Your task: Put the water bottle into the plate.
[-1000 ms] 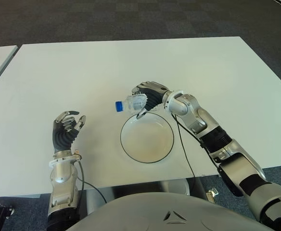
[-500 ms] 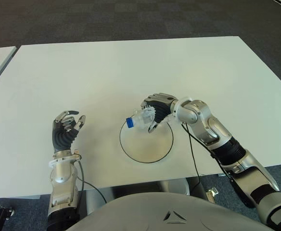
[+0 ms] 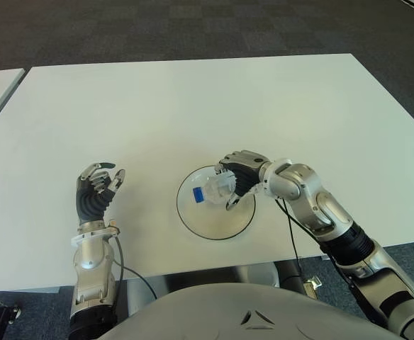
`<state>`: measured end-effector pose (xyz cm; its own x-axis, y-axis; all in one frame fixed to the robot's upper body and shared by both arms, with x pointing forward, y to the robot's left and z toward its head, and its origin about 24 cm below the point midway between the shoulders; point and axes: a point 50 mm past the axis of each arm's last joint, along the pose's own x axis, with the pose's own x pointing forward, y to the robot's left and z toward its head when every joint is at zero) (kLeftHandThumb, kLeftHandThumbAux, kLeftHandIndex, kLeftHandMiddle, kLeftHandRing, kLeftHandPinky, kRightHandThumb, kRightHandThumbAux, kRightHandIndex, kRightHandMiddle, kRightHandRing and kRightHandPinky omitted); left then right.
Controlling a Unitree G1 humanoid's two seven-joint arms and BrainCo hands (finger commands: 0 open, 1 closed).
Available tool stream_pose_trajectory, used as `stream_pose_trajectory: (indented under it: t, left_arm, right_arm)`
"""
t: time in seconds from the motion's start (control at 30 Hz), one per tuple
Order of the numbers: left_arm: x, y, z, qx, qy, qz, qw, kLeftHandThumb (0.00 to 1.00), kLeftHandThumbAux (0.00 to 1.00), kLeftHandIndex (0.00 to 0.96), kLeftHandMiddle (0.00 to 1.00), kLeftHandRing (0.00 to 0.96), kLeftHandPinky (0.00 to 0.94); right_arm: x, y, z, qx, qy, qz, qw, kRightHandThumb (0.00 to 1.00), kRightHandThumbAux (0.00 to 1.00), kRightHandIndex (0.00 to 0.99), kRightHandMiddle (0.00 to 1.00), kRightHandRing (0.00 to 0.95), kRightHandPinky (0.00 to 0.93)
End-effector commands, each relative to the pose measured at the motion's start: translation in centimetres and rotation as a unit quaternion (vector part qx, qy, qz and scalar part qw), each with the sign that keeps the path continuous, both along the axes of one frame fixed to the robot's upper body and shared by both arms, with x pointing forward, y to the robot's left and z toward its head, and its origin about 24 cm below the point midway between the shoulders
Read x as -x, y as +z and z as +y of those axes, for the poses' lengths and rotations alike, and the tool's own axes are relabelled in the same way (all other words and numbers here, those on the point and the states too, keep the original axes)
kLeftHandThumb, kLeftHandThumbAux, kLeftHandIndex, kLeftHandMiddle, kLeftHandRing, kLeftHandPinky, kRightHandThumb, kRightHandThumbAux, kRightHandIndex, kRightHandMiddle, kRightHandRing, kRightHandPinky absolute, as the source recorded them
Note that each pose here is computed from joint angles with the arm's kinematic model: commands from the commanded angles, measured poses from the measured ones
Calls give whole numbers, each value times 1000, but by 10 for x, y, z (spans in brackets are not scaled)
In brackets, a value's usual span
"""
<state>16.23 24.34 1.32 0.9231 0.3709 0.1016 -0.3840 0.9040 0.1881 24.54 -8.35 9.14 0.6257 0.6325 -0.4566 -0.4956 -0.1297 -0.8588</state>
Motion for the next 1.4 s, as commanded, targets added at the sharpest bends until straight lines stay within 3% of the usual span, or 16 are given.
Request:
stream_pose_trajectory:
  t: [0.03,0.2,0.3,0.37,0.4,0.47,0.6,0.83,0.9,1.03,1.4]
  left_arm:
    - [0,-2,3,-3,-6,0,1000,706,712,439,842,847,853]
    - [0,-3,3,-3,-6,2,1000,707,712,439,839,842,845]
    - [0,-3,4,-2,-3,7,1000,707,712,439,836,839,843]
    - [-1,-3,5,-2,-2,9,1000,707,712,439,834,837,839]
    - [0,-3,5,-1,-2,9,1000,707,712,439,834,836,837]
    - [-1,-3,5,-1,-2,11,1000,706,713,439,833,834,835]
    - [-1,-2,5,-4,-7,11,1000,705,713,439,834,834,834]
    - [-1,-1,4,-10,-18,11,1000,704,714,439,841,836,834]
    - [-1,-1,5,-13,-20,10,1000,703,715,439,843,838,831]
    - [-1,0,5,-14,-26,6,1000,702,715,439,847,842,834]
    - [-1,0,6,-14,-33,5,999,702,715,439,857,848,841]
  right_arm:
    - [7,5,-2,-7,-5,-31,999,699,725,436,806,785,760]
    - [11,0,-4,-42,-14,-44,998,691,724,428,731,719,686]
    - [12,-5,-4,-98,-9,-39,994,688,723,422,681,680,648]
    - [12,-6,-3,-124,-3,-37,992,682,724,412,514,539,544]
    - [12,-6,-3,-131,0,-37,991,580,694,336,449,484,502]
    - [13,-7,-3,-144,9,-33,989,487,663,247,359,403,436]
    - [16,-11,-2,-163,24,-27,986,411,627,119,205,252,302]
    - [18,-17,0,-181,38,-26,982,386,608,45,92,139,208]
    - [19,-19,2,-187,47,-29,981,365,590,19,41,68,107]
    - [21,-21,4,-197,59,-35,978,354,536,3,8,14,22]
    - [26,-26,11,-213,80,-54,972,411,297,0,0,0,0]
